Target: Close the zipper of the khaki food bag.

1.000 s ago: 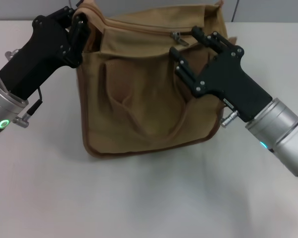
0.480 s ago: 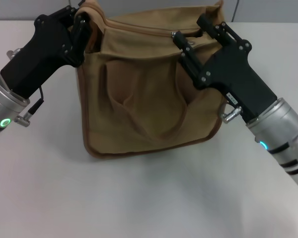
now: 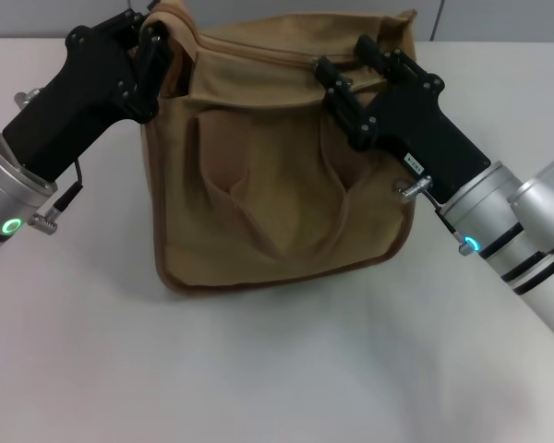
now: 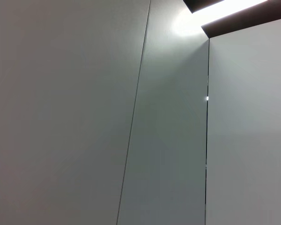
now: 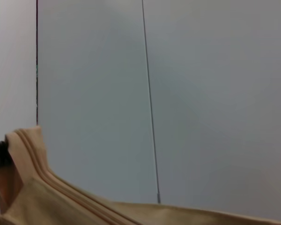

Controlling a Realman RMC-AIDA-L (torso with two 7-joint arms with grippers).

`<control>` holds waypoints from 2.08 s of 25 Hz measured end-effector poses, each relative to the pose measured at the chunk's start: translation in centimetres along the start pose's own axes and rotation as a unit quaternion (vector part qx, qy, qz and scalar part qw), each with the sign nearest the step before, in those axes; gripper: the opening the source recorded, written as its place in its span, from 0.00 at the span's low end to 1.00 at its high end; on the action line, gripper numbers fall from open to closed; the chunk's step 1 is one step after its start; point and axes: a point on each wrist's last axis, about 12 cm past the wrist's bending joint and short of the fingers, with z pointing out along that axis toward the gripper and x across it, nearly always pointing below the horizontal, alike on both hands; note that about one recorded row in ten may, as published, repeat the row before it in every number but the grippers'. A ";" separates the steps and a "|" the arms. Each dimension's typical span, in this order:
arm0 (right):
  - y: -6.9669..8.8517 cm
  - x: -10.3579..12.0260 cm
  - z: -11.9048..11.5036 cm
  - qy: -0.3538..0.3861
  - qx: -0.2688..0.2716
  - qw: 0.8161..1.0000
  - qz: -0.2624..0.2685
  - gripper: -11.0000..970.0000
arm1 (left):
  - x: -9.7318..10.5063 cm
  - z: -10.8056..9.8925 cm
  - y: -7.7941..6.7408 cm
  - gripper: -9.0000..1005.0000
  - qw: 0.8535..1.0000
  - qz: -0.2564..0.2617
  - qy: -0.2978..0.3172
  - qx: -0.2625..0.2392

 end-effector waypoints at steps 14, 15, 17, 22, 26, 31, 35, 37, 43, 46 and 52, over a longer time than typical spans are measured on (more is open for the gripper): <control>-0.4 0.1 2.1 0.028 0.010 1.000 0.000 0.56 | 0.0 -0.1 -0.1 0.03 1.000 -0.002 0.000 0.002; -0.5 0.1 2.1 0.030 0.015 0.999 0.000 0.56 | 0.0 -0.1 -0.1 0.03 1.000 -0.002 0.000 0.002; -0.7 0.1 2.0 0.032 0.021 0.999 0.000 0.56 | 0.0 -0.1 -0.1 0.03 1.000 -0.002 0.000 0.002; -1.4 0.4 2.0 0.045 0.040 0.998 -0.002 0.56 | 0.0 -0.2 -0.2 0.03 1.000 -0.003 -0.001 0.002; -2.1 0.5 1.8 0.053 0.058 0.997 -0.009 0.56 | 0.0 -0.4 -0.2 0.03 1.000 -0.002 -0.004 0.000; -3.0 0.7 0.7 0.052 0.088 0.995 -0.004 0.56 | -0.1 -0.4 -0.2 0.03 1.000 -0.002 -0.005 0.000; -3.2 0.7 -0.3 0.043 0.098 0.994 -0.003 0.56 | -0.1 -0.5 -0.2 0.03 1.000 -0.002 -0.006 -0.001; -3.1 0.5 -1.2 0.023 0.099 0.995 -0.004 0.56 | -0.1 -0.5 -0.1 0.03 1.000 -0.002 -0.006 -0.003; -1.7 -0.5 -4.7 -0.054 0.076 0.996 -0.004 0.56 | 0.0 -2.0 0.5 0.04 0.999 0.023 0.042 -0.012; -2.0 -0.9 -5.8 -0.073 0.069 0.995 0.018 0.56 | -0.3 -2.9 0.7 0.06 0.998 0.029 0.053 -0.020; -3.5 -1.2 -6.4 -0.072 0.039 0.995 0.061 0.56 | -1.7 -5.0 1.7 0.09 0.995 0.048 0.078 -0.034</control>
